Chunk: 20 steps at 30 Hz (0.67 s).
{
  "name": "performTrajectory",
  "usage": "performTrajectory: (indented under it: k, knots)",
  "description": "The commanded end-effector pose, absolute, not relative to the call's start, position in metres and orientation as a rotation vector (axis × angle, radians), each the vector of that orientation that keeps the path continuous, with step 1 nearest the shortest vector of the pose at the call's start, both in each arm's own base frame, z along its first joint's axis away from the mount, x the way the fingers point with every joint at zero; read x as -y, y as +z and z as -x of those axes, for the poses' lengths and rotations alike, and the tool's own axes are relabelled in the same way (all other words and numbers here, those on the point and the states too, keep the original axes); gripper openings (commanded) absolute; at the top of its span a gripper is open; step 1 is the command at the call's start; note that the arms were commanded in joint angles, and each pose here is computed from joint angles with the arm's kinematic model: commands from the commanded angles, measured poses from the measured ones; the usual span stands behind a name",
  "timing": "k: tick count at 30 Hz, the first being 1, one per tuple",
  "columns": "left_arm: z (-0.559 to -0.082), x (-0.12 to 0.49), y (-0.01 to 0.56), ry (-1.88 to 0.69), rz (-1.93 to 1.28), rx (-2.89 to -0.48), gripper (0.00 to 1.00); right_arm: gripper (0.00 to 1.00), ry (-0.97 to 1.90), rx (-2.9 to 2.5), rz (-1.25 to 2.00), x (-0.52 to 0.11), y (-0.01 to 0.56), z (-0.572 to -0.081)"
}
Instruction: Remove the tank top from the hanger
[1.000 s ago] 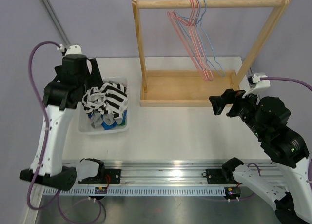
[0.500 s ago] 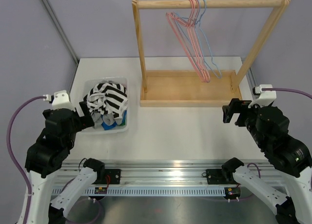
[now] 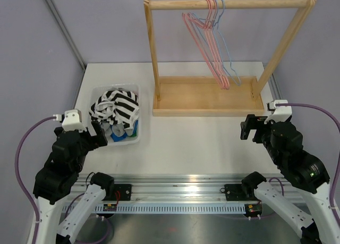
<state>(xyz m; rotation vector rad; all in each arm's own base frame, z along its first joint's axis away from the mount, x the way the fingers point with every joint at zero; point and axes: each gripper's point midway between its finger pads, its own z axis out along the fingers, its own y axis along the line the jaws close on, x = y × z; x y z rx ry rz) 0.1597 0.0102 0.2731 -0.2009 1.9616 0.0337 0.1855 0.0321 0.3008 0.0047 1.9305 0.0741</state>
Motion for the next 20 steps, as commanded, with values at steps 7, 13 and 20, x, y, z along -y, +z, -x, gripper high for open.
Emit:
performTrajectory:
  k: [7, 13, 20]
  knots:
    - [-0.1691, 0.0010, 0.2853, -0.030, 0.166, -1.909, 0.99, 0.99, 0.109, -1.860, -0.053, -0.0361, 0.3160, -0.1953]
    - [-0.1673, -0.0002, 0.2873, -0.030, 0.163, -1.894, 0.99, 0.99, 0.121, -1.860, -0.051, -0.0382, 0.3162, -0.1956]
    - [-0.1667, -0.0001, 0.2867, -0.033, 0.164, -1.892, 0.99, 1.00, 0.111, -1.876, -0.044, -0.0383, 0.3127, -0.1959]
